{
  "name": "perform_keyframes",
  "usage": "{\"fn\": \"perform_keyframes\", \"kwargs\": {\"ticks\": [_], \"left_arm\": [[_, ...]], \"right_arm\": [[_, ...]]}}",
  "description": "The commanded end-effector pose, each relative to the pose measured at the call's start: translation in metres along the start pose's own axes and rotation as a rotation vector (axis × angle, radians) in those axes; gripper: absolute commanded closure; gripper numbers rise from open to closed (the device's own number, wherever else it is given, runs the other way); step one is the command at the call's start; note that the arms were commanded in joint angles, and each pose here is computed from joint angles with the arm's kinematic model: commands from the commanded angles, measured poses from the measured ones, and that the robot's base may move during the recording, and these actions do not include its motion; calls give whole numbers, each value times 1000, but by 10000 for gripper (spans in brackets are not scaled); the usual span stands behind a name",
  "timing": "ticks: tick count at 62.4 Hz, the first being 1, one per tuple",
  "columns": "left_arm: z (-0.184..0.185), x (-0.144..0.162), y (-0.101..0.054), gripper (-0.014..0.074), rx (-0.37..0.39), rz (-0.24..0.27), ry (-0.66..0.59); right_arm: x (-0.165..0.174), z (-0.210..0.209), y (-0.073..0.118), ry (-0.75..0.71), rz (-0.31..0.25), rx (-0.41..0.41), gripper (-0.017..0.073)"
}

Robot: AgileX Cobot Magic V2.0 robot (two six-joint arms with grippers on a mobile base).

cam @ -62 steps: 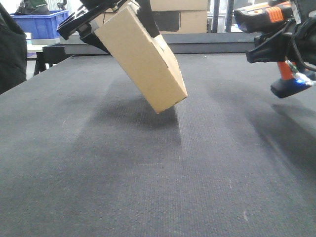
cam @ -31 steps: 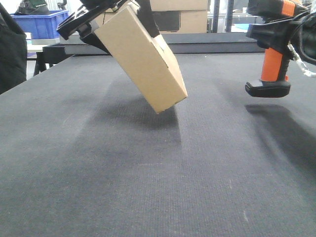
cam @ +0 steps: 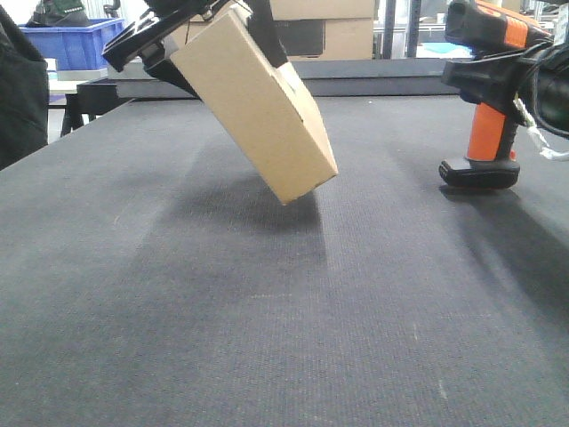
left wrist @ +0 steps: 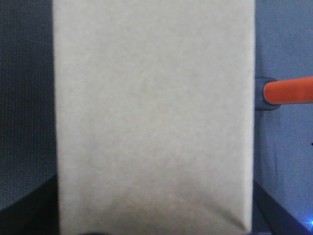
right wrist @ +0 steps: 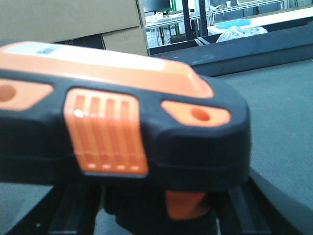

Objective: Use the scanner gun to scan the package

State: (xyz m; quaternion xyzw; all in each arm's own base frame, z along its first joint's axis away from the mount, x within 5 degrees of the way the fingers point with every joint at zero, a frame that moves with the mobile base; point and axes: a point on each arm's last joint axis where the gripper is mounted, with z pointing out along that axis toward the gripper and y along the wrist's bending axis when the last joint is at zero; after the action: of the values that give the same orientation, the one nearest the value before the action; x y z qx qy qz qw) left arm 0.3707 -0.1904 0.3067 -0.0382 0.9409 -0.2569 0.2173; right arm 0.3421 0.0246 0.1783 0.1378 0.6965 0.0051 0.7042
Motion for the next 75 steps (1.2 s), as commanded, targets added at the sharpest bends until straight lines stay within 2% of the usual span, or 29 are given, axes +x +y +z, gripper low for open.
{"fn": "perform_keyframes", "kwargs": {"ticks": [1, 17, 21, 27, 32, 39, 51, 58, 75], "left_arm": [[-2, 0, -3, 705, 14, -3, -10], [-2, 0, -3, 705, 14, -3, -10], [-2, 1, -3, 705, 13, -3, -6], [-2, 1, -3, 705, 11, -3, -1], [-2, 2, -3, 705, 9, -3, 5], [-2, 2, -3, 705, 9, -3, 5], [-2, 2, -3, 705, 9, -3, 5], [-2, 2, -3, 705, 9, -3, 5], [-2, 1, -1, 705, 3, -1, 1]], "right_arm": [[-8, 1, 0, -55, 8, 0, 727], [-6, 1, 0, -39, 8, 0, 725], [-6, 1, 0, -37, 8, 0, 698], [-5, 1, 0, -33, 8, 0, 572], [-5, 1, 0, -33, 8, 0, 397], [-5, 1, 0, -28, 8, 0, 223], [-1, 1, 1, 17, 0, -13, 64], [-2, 1, 3, 10, -8, -28, 27], [1, -12, -2, 34, -18, -25, 25]]}}
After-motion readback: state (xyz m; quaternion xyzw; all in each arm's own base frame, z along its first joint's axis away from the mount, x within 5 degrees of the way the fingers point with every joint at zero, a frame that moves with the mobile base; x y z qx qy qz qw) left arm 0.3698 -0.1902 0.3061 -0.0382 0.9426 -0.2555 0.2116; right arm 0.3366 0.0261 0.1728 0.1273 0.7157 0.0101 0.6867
